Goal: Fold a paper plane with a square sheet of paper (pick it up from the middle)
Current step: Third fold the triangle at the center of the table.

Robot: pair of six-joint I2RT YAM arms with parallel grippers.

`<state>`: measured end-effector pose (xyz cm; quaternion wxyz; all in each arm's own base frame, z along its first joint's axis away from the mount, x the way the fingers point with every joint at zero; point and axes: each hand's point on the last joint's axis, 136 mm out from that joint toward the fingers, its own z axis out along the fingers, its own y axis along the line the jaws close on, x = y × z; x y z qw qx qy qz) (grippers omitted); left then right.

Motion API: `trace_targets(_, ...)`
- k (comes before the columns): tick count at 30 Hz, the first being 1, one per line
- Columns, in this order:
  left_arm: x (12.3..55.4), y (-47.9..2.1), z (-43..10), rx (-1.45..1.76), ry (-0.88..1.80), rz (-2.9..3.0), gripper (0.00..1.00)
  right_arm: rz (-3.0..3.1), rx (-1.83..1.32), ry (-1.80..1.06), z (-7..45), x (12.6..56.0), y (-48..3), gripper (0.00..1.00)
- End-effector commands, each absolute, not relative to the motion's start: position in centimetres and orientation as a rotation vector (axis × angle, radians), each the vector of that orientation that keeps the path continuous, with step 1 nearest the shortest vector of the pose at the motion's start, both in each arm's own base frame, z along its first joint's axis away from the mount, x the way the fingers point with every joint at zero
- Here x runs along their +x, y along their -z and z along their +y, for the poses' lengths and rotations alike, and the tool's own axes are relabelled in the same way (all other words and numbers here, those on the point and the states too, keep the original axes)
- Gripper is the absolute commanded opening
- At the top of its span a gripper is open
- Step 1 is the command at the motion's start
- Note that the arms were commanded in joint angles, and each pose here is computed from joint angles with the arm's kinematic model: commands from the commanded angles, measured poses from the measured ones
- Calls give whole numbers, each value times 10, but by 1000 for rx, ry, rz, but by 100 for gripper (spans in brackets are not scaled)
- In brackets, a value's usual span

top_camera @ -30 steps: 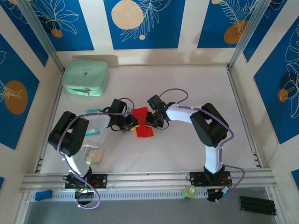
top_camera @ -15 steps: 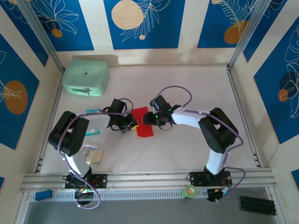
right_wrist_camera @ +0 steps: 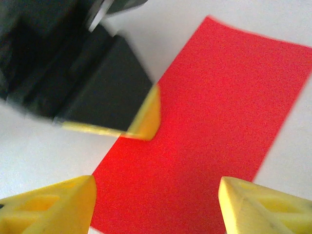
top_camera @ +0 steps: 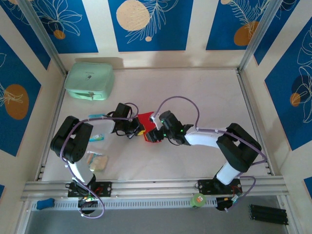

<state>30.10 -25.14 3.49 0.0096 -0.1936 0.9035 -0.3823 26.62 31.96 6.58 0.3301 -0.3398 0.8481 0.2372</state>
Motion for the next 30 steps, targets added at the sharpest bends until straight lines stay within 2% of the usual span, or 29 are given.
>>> trace_targets(1, 304, -45, -253, -610, 1244, 2795, 4, 1966, -1077, -552, 338, 261, -78, 68)
trace_targets(8, 302, -44, -252, -616, 1238, 2805, 4, 1886, -1211, -444, 352, 248, -55, 69)
trace_targets(14, 302, -44, -251, -622, 1226, 2809, 4, 1868, -1164, -308, 348, 263, -48, 68)
trace_targets(18, 302, -43, -249, -629, 1207, 2812, 5, 1864, -1171, -304, 349, 262, -50, 58)
trace_targets(25, 302, -42, -247, -641, 1182, 2816, 5, 1874, -1212, -306, 347, 255, -44, 35)
trace_targets(30, 302, -43, -245, -636, 1158, 2817, 10, 1879, -1216, -324, 348, 253, -46, 22)
